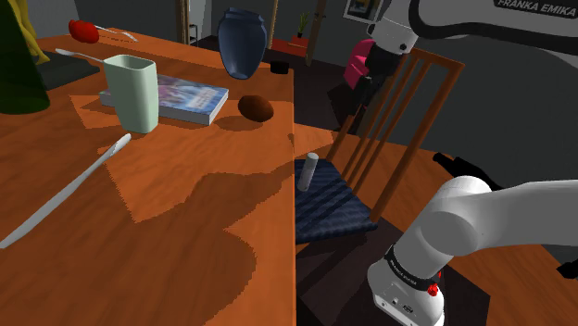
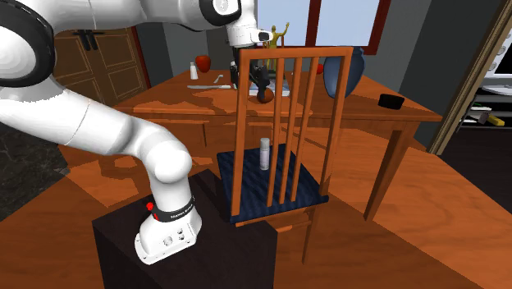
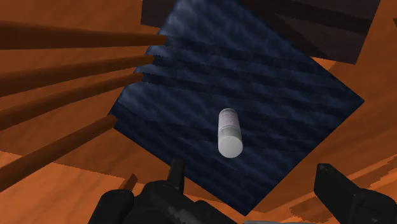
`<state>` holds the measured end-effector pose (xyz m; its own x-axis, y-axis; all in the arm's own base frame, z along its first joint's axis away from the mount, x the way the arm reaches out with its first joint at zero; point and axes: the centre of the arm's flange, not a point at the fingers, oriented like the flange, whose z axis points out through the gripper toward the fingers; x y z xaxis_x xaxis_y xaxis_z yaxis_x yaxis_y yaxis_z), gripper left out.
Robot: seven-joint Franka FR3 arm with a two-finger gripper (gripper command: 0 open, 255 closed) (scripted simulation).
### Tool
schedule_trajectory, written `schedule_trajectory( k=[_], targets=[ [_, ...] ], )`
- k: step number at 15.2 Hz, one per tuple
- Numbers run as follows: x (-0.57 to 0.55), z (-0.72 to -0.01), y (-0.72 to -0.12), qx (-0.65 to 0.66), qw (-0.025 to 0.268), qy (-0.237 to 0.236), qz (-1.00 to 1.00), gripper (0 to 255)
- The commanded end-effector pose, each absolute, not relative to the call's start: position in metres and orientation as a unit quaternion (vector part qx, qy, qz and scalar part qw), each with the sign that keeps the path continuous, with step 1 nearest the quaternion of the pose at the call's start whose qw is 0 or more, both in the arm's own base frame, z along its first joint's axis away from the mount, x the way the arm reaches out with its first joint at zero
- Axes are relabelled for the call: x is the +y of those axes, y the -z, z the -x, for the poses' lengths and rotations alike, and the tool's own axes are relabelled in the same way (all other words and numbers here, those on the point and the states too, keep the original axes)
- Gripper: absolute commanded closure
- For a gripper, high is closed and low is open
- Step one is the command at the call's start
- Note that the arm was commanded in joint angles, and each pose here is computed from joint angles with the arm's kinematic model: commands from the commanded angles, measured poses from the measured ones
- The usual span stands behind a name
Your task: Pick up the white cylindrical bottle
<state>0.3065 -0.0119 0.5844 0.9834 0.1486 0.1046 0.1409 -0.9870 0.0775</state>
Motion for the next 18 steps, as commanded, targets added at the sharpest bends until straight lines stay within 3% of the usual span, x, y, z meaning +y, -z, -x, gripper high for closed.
schedule_trajectory(
  k=[1, 18],
  targets=[
    [-0.012, -0.306, -0.584, 0.073, 0.035, -0.055, -0.995, 0],
    [-0.008, -0.384, -0.382, 0.141, 0.017, -0.043, -0.989, 0]
  ],
)
